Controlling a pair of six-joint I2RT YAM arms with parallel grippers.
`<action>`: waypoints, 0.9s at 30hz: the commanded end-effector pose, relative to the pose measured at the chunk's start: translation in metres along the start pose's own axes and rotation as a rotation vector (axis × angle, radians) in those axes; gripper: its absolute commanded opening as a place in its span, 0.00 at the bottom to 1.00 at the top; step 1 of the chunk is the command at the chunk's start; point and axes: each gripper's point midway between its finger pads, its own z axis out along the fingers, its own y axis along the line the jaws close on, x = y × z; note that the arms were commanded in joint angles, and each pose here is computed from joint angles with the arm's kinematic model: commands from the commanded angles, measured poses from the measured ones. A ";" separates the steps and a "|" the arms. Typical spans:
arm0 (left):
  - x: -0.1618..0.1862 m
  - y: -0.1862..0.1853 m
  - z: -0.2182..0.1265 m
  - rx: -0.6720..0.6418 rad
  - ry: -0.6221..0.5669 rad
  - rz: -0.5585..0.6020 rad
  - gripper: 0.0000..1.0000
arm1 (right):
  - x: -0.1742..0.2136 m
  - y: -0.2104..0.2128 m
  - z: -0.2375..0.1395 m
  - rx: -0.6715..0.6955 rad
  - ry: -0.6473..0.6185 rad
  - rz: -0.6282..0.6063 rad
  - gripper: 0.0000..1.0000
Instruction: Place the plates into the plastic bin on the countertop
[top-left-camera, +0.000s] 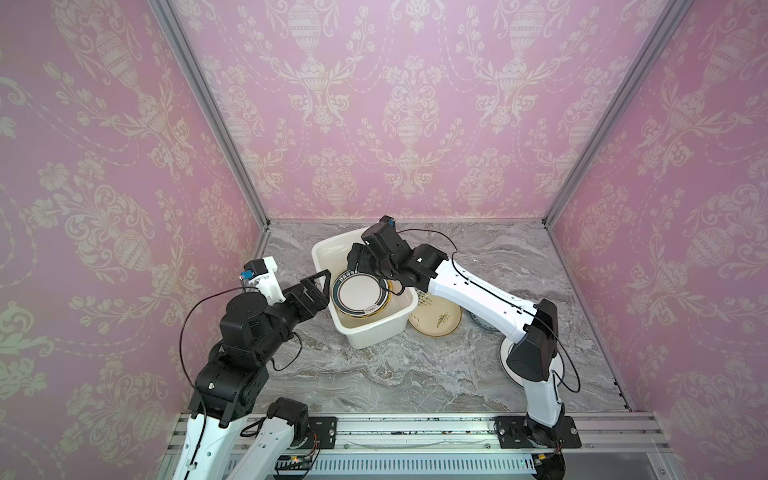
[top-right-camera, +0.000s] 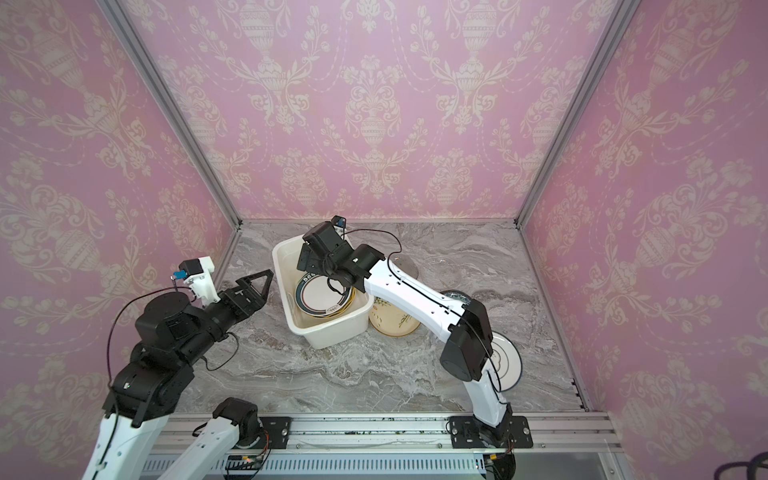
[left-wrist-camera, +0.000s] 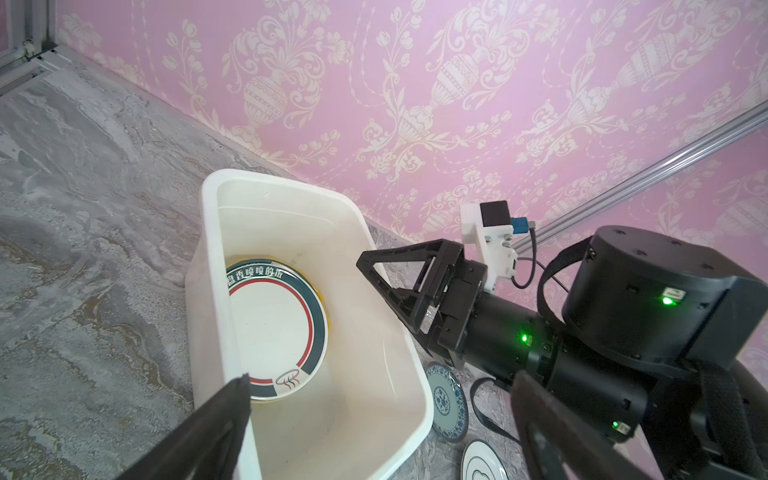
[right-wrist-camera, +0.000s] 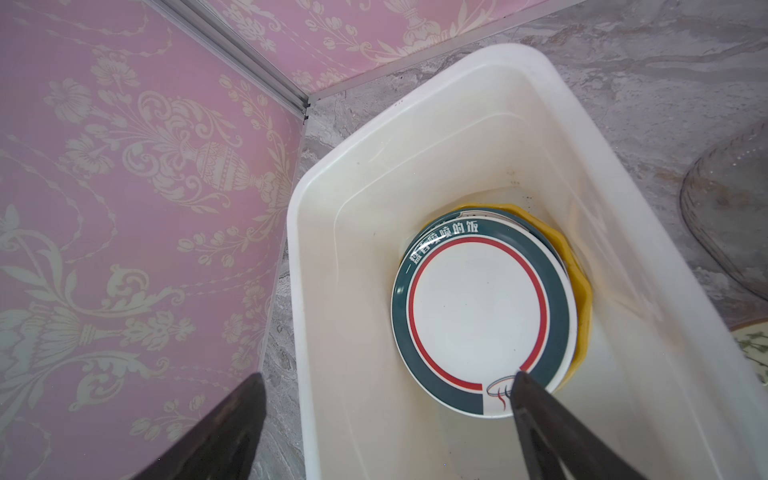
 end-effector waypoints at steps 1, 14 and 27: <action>0.008 -0.015 -0.002 0.063 0.066 0.045 0.99 | -0.013 -0.003 -0.024 -0.031 -0.032 -0.021 0.92; 0.020 -0.037 0.016 0.170 0.166 0.038 0.98 | -0.021 -0.087 -0.082 0.043 -0.069 0.039 0.92; 0.076 -0.074 0.047 0.233 0.336 0.132 0.98 | 0.005 -0.212 -0.155 0.215 -0.064 0.153 0.91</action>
